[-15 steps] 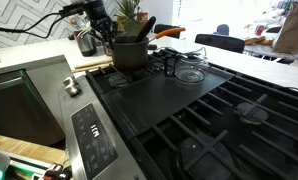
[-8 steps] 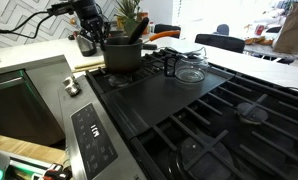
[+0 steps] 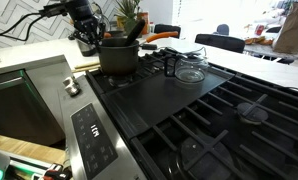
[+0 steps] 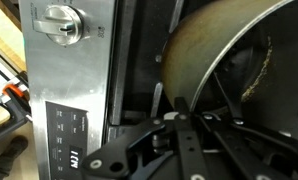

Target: Move the pot from the rear left plate onto the front left plate

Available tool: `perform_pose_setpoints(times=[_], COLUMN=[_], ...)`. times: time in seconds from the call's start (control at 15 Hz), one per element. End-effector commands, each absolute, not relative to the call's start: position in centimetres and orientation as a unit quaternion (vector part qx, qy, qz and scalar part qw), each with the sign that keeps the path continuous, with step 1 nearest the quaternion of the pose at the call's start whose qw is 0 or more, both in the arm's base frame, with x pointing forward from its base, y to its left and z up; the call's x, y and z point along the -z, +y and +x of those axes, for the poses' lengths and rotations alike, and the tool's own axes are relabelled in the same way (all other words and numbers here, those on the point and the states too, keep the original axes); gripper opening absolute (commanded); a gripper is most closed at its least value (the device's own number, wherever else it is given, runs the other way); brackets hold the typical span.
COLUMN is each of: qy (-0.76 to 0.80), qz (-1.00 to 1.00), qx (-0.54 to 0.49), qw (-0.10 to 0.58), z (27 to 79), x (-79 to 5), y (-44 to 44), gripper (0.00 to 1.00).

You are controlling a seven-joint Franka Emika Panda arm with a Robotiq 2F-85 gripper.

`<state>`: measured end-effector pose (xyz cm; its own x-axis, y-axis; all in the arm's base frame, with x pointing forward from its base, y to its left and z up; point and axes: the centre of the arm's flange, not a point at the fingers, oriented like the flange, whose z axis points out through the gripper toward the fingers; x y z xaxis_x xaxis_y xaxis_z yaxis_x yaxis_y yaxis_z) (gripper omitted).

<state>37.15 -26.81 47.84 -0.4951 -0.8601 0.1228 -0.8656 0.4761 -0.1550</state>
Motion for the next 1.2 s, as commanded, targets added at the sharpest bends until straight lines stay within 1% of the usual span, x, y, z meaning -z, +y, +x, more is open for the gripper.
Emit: perform_pose_setpoints(times=[0.0,0.67,0.73,0.8,0.87,1.13], qy=[-0.861,-0.856,-0.854,-0.854,-0.853,-0.849], qz=[0.495,0.493,0.495,0.496,0.496,0.503], qx=[-0.109,-0.139,-0.141,-0.142,-0.146,-0.144], qw=[0.039,0.071,0.071,0.070,0.070,0.075], z=[35.0,35.5,35.6,35.7,35.7,35.7], x=[-47.2,-46.1,-46.1,-46.0,-46.0,-45.5], y=[-26.0,-25.8,-25.7,-25.7,-25.7,-25.5], gripper=[0.01,0.01,0.03,0.29,0.30,0.58])
